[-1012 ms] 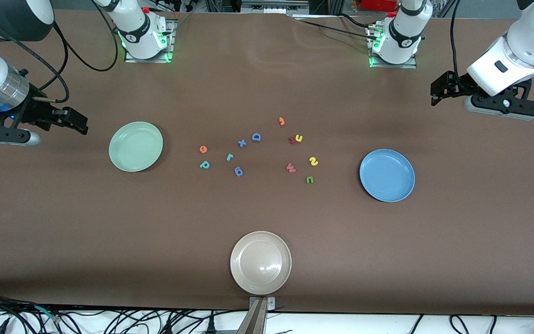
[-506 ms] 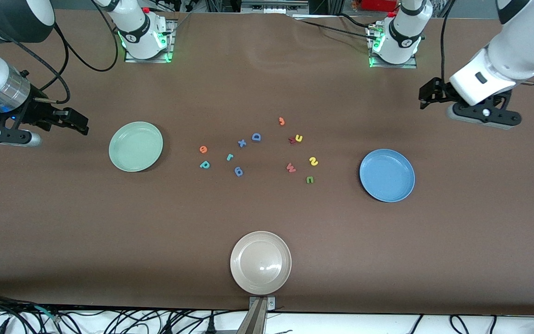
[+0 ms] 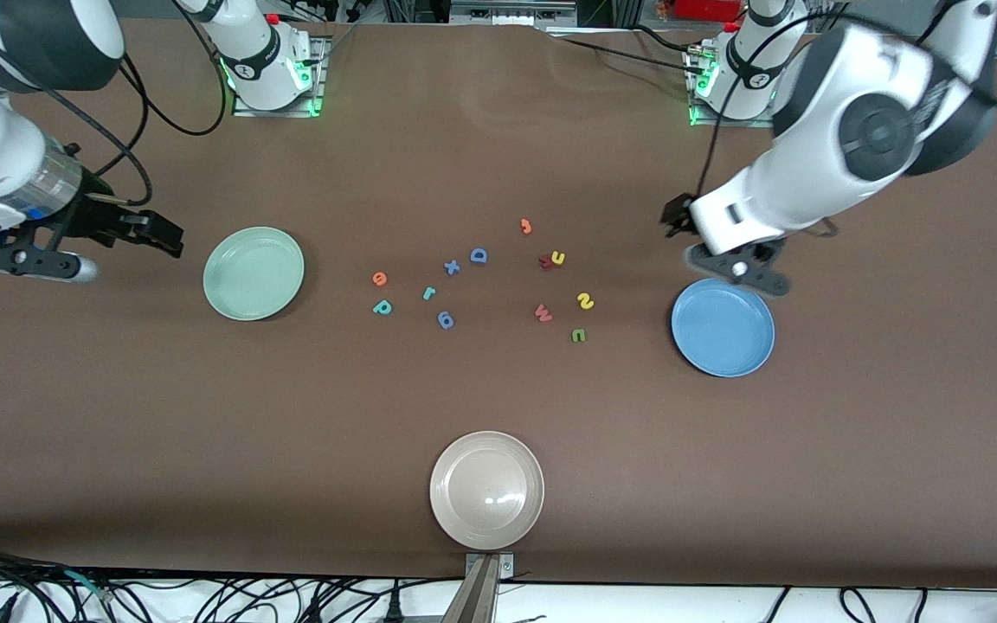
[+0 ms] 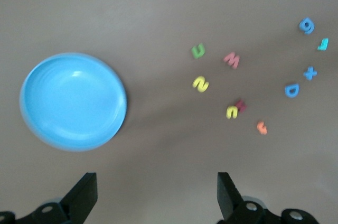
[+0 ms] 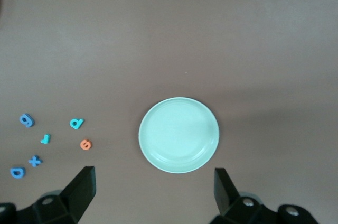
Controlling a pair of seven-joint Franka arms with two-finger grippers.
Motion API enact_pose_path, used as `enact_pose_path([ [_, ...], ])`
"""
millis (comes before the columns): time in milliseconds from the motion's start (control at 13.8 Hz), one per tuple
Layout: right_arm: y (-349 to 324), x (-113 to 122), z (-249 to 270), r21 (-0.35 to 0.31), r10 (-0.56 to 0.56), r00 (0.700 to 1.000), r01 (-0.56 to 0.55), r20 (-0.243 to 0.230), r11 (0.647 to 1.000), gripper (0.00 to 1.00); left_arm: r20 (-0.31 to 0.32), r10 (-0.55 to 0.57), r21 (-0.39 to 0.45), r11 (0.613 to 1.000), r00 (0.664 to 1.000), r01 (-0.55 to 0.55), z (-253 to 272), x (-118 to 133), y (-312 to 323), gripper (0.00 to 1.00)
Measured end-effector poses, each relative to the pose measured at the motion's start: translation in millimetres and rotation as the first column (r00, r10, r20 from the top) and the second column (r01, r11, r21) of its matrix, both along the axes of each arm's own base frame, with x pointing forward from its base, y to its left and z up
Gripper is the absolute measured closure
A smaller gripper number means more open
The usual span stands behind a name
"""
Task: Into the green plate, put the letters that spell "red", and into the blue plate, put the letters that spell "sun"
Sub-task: 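Grasp the green u with the left gripper while the right gripper approaches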
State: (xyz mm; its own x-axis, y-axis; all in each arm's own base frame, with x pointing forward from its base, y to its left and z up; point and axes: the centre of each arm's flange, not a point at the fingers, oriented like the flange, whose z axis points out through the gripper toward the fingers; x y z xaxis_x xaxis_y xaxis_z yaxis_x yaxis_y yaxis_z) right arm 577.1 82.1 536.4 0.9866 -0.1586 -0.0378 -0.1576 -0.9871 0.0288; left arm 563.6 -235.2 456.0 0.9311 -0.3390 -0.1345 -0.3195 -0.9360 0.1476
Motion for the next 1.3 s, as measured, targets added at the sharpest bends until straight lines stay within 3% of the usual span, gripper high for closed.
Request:
enact_pose_path([
  [362,57,9,-35,0.002,-0.133,0.991,0.133,-0.001,0.991,0.00,0.052,0.011,-0.021,1.000,0.999,-0.010,-92,31,-30,0.00],
  [651,118,8,-80,-0.028,-0.292,0.956,0.292,-0.033,0.956,0.00,0.055,0.017,-0.026,1.000,0.998,-0.016,-150,48,-44,0.00],
  [868,167,-1,-118,-0.069,-0.381,0.923,0.378,-0.050,0.923,0.00,0.030,0.118,-0.004,0.993,0.993,-0.117,-170,47,-65,0.00],
  [1157,204,-10,-180,-0.135,-0.425,0.902,0.412,-0.079,0.901,0.01,0.150,0.135,0.098,0.984,0.979,-0.151,-210,37,-103,0.00],
  [1302,206,-14,-209,-0.148,-0.424,0.901,0.409,-0.088,0.900,0.01,0.177,0.129,0.112,0.982,0.976,-0.150,-235,32,-114,0.00],
])
